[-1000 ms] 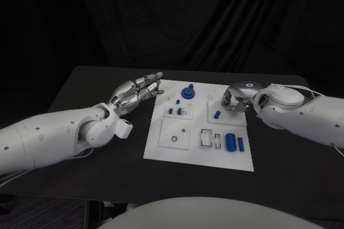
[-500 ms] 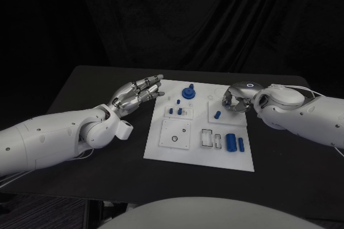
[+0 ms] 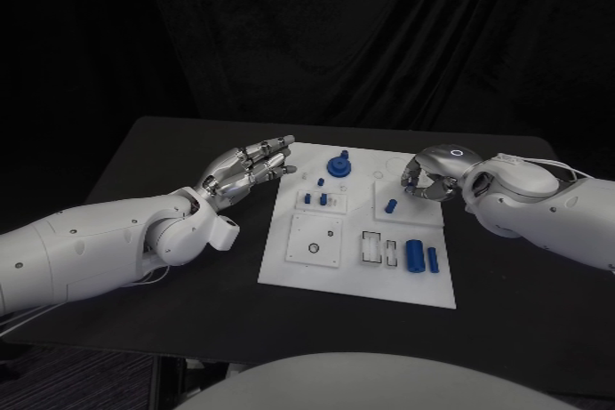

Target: Assemble the parts on the task board

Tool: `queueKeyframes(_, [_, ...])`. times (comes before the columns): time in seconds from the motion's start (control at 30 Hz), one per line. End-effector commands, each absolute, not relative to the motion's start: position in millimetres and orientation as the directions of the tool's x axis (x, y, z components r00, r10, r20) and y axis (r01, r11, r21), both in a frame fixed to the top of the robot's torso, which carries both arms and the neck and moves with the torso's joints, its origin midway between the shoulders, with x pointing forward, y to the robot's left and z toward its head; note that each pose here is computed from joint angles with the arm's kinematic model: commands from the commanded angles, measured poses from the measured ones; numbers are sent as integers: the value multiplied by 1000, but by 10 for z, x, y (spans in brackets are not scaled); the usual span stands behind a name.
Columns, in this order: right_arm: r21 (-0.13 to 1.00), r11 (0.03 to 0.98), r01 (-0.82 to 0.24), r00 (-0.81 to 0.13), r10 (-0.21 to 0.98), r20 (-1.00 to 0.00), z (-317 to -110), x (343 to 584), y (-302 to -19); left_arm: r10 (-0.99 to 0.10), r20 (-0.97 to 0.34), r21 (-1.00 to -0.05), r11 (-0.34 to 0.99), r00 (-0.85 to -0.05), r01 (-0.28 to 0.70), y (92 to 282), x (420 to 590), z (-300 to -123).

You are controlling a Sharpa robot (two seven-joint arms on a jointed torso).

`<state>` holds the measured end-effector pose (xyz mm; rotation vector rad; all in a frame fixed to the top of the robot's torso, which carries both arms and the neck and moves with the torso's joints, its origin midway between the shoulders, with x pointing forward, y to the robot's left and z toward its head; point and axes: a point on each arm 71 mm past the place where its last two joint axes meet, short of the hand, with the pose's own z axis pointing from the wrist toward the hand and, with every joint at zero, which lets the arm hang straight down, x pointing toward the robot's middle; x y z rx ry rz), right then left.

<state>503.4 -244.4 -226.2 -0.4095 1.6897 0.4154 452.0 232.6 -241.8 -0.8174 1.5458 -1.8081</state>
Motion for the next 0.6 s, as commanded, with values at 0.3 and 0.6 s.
queueKeyframes(0.3, [59,837,-544,-13,62,-998,-1804,4909,-2311,-777,73,-980,-172,-625,99,2315,4511,-2384])
queueKeyframes(0.6, [123,760,-638,-99,78,-992,-1778,4567,-1897,-775,74,-981,-171,-628,96,2288,4516,-2389])
